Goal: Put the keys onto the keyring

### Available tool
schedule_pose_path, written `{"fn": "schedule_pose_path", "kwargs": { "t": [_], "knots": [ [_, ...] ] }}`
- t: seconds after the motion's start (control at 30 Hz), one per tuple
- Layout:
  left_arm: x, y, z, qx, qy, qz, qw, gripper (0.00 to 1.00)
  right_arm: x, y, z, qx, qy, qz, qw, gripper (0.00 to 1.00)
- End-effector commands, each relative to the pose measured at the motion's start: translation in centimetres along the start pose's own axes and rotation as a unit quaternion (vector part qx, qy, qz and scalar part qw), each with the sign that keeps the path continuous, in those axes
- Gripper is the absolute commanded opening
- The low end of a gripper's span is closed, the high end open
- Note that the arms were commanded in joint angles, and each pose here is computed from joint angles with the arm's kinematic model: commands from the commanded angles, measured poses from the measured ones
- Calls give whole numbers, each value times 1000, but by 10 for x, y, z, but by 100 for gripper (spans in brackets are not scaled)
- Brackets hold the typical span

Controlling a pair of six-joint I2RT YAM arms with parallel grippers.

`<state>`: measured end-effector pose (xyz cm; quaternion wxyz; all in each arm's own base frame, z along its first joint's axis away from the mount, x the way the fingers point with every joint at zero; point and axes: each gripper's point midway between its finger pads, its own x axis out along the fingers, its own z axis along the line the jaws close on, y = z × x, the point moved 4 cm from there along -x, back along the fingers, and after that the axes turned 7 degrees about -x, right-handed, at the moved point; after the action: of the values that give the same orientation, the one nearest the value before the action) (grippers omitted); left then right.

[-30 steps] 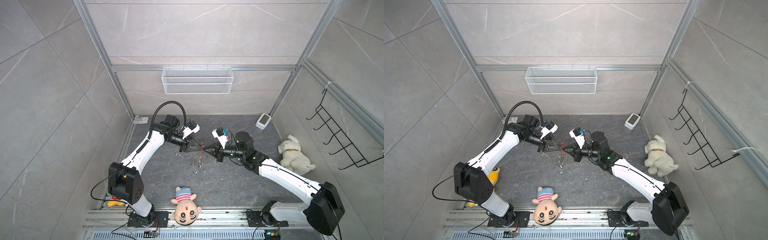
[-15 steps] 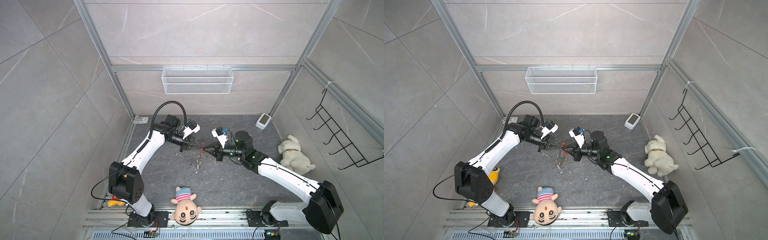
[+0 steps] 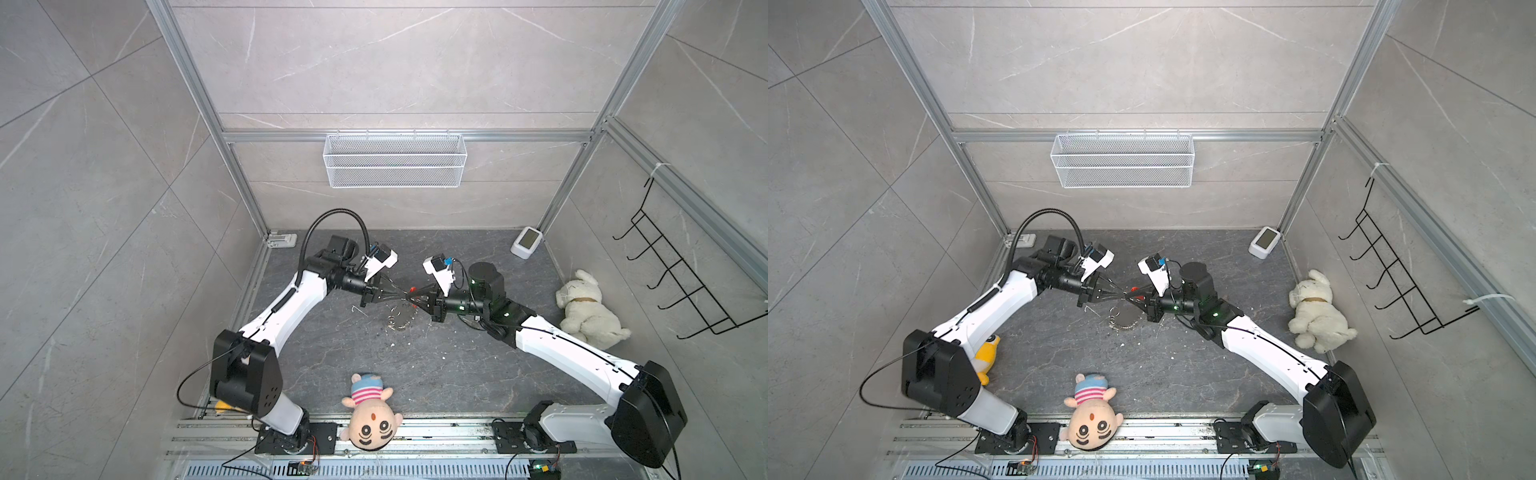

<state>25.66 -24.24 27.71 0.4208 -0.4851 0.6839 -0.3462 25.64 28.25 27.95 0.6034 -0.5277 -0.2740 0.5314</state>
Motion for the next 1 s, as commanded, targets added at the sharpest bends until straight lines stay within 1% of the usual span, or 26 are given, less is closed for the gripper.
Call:
{"fn": "schedule_pose_path", "kwargs": {
  "t": [0.0, 0.03, 0.07, 0.17, 0.23, 0.27, 0.33, 0.37, 0.47, 0.53, 0.63, 0.7, 0.87, 0.97],
  "knots": [
    [-5, -25, -11, 59, -33, -90, 994, 0, -13, -32, -6, -8, 56, -63, 996, 33],
    [-7, -29, -12, 77, -42, -112, 990, 0, -16, -32, -8, -4, 70, -70, 995, 40],
    [-8, -31, -13, 80, -49, -128, 987, 0, -20, -31, -10, 0, 83, -77, 994, 42],
    [-11, -37, -13, 81, -56, -172, 980, 0, -27, -31, -11, 11, 88, -94, 992, 42],
    [-13, -41, -14, 86, -55, -201, 974, 0, -27, -31, -11, 20, 83, -97, 992, 37],
    [-14, -42, -14, 82, -54, -214, 972, 0, -27, -31, -12, 27, 83, -97, 991, 30],
    [-15, -47, -13, 78, -49, -238, 967, 0, -26, -30, -13, 38, 78, -99, 991, 9],
    [-16, -51, -14, 81, -46, -251, 963, 0, -26, -29, -13, 42, 76, -102, 991, 0],
    [-16, -58, -18, 88, -33, -278, 956, 0, -25, -26, -13, 46, 62, -104, 992, 0],
    [-16, -61, -21, 91, -28, -285, 954, 0, -23, -26, -11, 45, 50, -100, 993, 0],
    [-14, -64, -22, 94, -23, -286, 953, 0, -23, -31, -7, 34, 38, -101, 994, 6],
    [-13, -65, -22, 89, -19, -284, 955, 0, -24, -34, -6, 23, 40, -103, 994, 13],
    [-10, -68, -18, 68, -10, -282, 957, 0, -22, -39, -7, 8, 40, -93, 995, 19],
    [-9, -67, -15, 58, -13, -287, 956, 0, -23, -42, -9, 8, 49, -90, 995, 19]
  ]
}}
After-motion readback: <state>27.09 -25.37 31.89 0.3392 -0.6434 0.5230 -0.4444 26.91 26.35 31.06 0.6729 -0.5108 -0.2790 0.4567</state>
